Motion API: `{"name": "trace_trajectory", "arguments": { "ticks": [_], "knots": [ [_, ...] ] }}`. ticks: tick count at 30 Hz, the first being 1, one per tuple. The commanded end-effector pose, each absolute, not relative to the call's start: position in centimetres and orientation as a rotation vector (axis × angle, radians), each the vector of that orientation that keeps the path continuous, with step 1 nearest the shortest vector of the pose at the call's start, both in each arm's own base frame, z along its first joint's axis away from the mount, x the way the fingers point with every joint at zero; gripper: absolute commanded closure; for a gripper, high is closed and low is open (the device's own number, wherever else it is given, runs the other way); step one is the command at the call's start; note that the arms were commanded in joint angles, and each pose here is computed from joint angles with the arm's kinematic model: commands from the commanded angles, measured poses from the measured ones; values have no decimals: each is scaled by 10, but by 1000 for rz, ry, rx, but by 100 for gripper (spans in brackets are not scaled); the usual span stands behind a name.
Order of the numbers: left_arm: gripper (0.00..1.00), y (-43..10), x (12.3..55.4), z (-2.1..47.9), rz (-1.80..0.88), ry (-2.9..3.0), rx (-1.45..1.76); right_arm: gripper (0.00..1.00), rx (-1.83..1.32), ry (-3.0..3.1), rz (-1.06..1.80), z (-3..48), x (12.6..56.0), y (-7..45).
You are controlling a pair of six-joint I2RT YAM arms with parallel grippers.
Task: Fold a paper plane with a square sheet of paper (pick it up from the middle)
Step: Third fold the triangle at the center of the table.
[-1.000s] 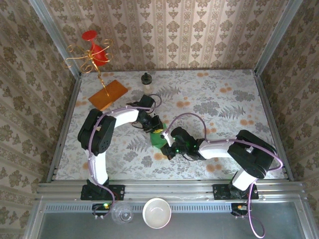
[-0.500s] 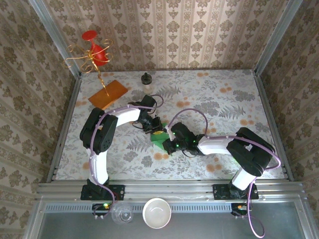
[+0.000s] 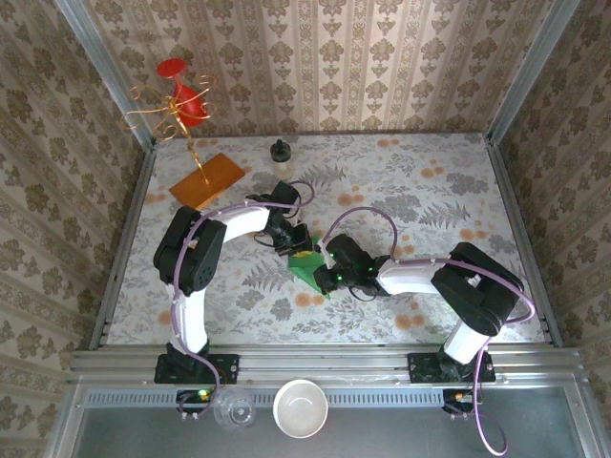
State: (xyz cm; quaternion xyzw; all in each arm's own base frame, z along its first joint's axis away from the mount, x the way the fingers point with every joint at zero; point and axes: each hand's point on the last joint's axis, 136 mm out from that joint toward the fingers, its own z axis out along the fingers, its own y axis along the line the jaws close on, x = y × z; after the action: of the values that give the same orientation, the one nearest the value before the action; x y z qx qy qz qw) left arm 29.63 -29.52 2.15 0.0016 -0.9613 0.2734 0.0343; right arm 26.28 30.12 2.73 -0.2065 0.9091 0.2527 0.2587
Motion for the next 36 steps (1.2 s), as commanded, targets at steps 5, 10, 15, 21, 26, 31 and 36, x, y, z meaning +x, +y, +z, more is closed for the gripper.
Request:
{"name": "trace_trajectory", "arguments": {
  "ticks": [5, 10, 15, 21, 26, 31, 36],
  "knots": [
    [84, -289, 285, 3, 755, -2928, -5, 100, -541, 2483, 624, 23, 273, 298],
    [84, -289, 284, 2, 758, -2925, -3, 100, -535, 2488, 615, 21, 274, 298],
    [84, -290, 284, 2, 765, -2923, -5, 100, -529, 2494, 601, 17, 274, 296],
    [84, -291, 284, 4, 773, -2922, -7, 100, -530, 2510, 601, 13, 272, 295],
    [84, -292, 290, 19, 804, -2944, -3, 100, -532, 2534, 593, 8, 268, 292],
    [75, -281, 305, 55, 910, -3016, 109, 100, -539, 2564, 587, 3, 262, 289],
    [70, -258, 309, 78, 1014, -3046, 301, 100, -545, 2581, 616, 0, 259, 292]
  ]
}}
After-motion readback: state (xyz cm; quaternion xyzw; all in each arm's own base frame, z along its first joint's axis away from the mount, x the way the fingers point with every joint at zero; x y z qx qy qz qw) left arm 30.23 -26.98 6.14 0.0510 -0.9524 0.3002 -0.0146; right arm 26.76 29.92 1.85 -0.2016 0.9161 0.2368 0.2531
